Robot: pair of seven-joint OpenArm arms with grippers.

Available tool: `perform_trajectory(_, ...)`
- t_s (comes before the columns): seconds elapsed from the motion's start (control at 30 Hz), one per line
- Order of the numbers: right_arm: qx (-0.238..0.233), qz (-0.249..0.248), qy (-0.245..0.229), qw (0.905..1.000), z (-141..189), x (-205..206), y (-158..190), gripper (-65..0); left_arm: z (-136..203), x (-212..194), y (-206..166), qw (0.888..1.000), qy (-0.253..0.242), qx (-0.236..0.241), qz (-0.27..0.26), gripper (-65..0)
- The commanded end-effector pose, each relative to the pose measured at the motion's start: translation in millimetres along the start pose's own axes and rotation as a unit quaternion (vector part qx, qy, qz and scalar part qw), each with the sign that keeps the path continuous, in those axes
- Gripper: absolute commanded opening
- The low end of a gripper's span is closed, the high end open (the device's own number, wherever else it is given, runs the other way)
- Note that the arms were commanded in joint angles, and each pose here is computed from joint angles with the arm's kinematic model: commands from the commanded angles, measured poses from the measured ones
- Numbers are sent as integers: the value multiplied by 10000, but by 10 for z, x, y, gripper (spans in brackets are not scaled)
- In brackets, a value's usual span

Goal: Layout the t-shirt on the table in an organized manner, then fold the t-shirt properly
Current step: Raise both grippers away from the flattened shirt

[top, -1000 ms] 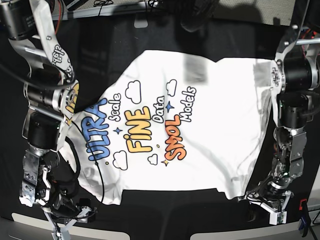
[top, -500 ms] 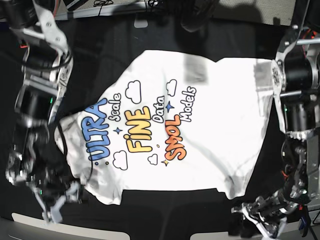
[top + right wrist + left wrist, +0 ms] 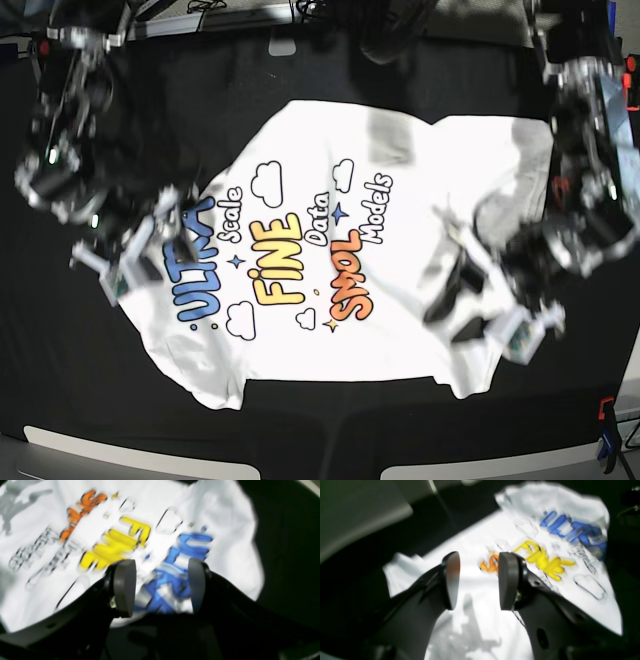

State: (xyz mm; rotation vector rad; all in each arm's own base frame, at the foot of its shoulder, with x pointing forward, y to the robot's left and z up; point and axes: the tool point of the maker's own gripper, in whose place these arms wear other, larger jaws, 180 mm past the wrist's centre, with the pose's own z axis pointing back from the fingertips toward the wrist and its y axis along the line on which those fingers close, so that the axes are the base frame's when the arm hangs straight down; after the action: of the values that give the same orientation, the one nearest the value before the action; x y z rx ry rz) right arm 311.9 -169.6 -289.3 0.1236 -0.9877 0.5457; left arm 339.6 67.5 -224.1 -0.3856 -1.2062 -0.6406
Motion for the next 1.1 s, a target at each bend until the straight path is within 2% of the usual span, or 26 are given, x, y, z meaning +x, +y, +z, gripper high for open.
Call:
perform_trajectory(0.0, 71, 176, -201, 9996, 83, 106, 40, -329, 53, 101, -40, 9997, -226, -31, -41, -415)
perform_trajectory(0.1, 462, 547, 253, 9971, 191, -161, 305, -329, 136, -244, -231, 9995, 140, -158, 241, -415)
perform_trajectory(0.2, 751, 1333, 919, 9839, 249, -473, 479, -329, 225, -550, -406, 9972, 454, -274, 532, -415)
perform_trajectory(0.3, 889, 2419, 1307, 9573, 234, -661, 555, -329, 306, -715, -546, 9951, 518, -347, 772, -415)
perform_trajectory(0.4, 1000, 3487, 1265, 9233, 196, -736, 676, -330, 370, -824, -646, 9932, 559, -391, 947, -415)
perform_trajectory(0.53, 787, 4225, 1312, 8934, 158, -865, 808, -330, 445, -982, -756, 9899, 762, -447, 1108, -415)
perform_trajectory(0.7, 496, 4526, 1243, 8816, -6, -928, 911, -330, 533, -1107, -918, 9840, 905, -618, 1405, -415)
perform_trajectory(0.93, 583, 4673, 1433, 8705, -325, -1088, 945, -331, 602, -1188, -1030, 9792, 985, -716, 1625, -415)
perform_trajectory(1.07, 732, 4794, 1461, 8622, -394, -1134, 1041, -420, 601, -1186, -1029, 9792, 982, -716, 1623, -415)
